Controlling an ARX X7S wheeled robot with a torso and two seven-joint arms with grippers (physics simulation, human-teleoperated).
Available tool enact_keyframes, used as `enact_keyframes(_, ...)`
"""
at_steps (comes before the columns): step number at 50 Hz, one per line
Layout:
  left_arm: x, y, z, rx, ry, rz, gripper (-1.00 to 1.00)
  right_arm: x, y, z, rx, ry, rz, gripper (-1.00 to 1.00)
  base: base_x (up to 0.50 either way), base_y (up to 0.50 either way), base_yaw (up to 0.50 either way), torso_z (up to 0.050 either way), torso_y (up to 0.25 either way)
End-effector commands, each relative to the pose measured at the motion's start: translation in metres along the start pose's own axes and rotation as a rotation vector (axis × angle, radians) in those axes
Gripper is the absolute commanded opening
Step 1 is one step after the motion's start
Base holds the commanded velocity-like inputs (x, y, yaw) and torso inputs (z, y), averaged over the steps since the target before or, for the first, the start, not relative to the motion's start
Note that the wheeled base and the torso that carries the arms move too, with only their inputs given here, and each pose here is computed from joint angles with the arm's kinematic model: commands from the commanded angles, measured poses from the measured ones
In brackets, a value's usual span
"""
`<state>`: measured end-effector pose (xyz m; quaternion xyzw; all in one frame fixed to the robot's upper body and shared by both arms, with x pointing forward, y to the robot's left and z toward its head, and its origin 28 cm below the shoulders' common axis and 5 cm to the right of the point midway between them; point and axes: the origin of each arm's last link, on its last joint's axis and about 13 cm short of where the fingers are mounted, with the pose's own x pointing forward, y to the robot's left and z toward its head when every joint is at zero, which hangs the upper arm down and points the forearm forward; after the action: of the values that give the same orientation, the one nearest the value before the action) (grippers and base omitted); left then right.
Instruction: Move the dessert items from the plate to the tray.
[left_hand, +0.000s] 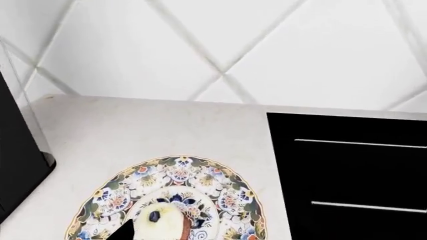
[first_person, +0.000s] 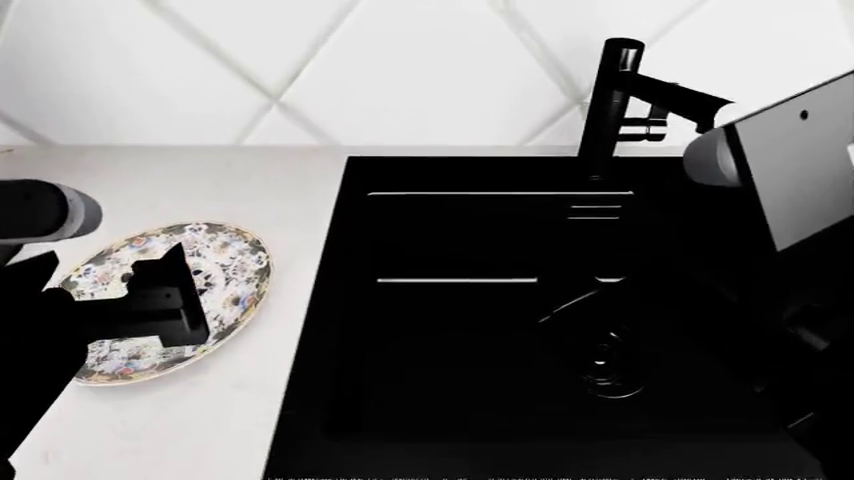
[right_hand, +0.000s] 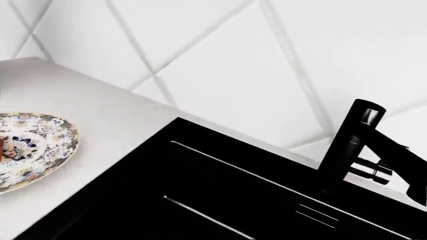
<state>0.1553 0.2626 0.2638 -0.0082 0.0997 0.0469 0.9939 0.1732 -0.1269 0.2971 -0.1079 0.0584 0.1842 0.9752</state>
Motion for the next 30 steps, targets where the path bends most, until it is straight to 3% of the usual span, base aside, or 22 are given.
enact_keyframes(1,0.0,0.001,0.0,0.007,0.015,0.007,1.0,0.0,0.001,-0.002,0.007,0.008,0.005,1.0,0.0,0.0,0.0,0.0,0.0)
enact_keyframes(11,0.003,0.005,-0.001,0.02,0.034,0.025,1.0,0.002,0.001,-0.014,0.069,0.038,-0.024,1.0,0.0,0.0,0.0,0.0,0.0)
enact_keyframes(30,0.02,0.013,-0.005,0.08,0.169,0.046,1.0,0.002,0.006,-0.027,0.075,0.036,-0.006,1.0,0.0,0.0,0.0,0.0,0.0)
